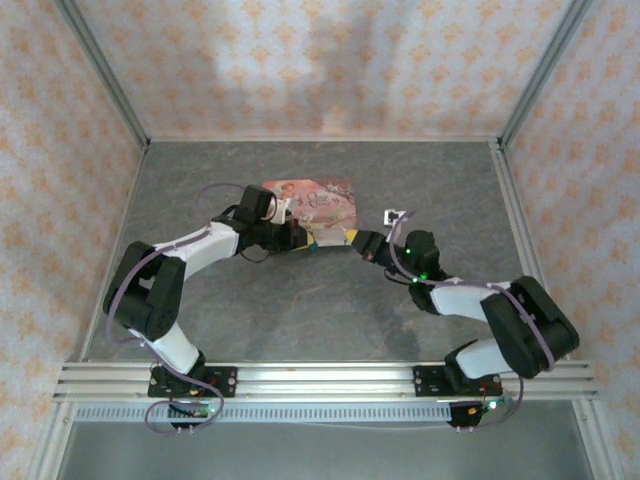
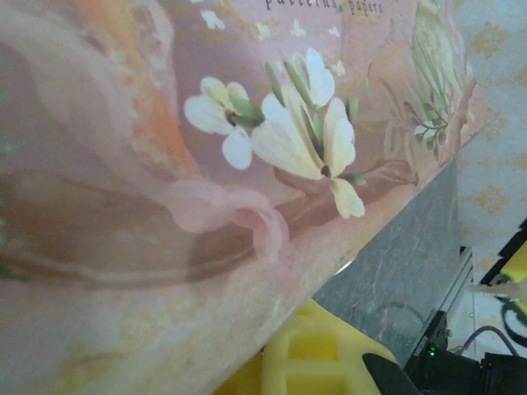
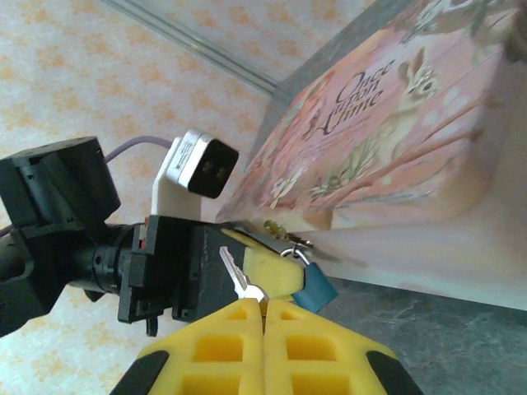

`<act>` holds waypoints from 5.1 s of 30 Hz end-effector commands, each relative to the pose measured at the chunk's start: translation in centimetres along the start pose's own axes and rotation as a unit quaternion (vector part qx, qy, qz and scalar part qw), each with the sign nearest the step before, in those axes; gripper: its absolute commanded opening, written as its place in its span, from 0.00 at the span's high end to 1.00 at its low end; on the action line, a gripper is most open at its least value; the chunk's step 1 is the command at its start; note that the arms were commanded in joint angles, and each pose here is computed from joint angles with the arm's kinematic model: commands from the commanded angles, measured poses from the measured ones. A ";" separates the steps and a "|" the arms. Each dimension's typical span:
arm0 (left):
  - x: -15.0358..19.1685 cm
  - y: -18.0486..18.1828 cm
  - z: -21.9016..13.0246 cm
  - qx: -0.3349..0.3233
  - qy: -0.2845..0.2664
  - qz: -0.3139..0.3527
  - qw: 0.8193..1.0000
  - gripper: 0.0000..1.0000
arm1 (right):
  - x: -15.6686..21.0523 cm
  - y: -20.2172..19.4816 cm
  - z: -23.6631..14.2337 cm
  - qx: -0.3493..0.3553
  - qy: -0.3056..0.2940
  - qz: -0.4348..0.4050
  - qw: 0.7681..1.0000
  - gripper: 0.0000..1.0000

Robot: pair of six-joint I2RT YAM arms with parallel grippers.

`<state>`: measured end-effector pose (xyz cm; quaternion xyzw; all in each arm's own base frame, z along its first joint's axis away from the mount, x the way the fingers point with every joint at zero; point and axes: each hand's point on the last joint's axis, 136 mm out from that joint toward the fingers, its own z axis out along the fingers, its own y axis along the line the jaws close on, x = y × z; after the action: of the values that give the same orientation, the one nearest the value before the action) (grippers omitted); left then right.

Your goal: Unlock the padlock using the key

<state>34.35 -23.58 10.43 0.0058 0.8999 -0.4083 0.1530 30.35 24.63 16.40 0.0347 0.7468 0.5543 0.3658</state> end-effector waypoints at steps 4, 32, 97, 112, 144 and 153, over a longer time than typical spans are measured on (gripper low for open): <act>-1.5 -3.2 -1.8 0.052 -0.013 -0.002 0.999 1.00 | 0.9 1.4 0.5 -0.076 -0.028 0.031 0.996 1.00; -3.6 -4.3 -2.8 0.097 -0.038 -0.042 0.994 1.00 | 5.3 -1.3 4.6 -0.036 0.022 0.091 0.995 1.00; -3.4 -4.3 -2.9 0.109 -0.037 -0.045 0.992 1.00 | 3.6 -1.2 5.5 -0.032 -0.014 0.083 0.996 1.00; -3.2 -4.1 -2.6 0.110 -0.031 -0.048 0.992 1.00 | 3.4 -0.7 6.1 -0.043 -0.010 0.067 0.997 1.00; -2.9 -3.9 -2.6 0.113 -0.030 -0.046 0.992 1.00 | 2.2 0.6 6.6 -0.064 -0.015 0.111 0.992 1.00; -2.8 -4.1 -2.6 0.116 -0.027 -0.044 0.992 1.00 | 2.1 0.2 7.3 -0.062 -0.014 0.101 0.993 1.00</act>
<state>36.67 -23.07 13.77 -0.0592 0.8569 -0.4883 0.1539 32.16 30.76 11.97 0.1175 0.7282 0.6069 0.2959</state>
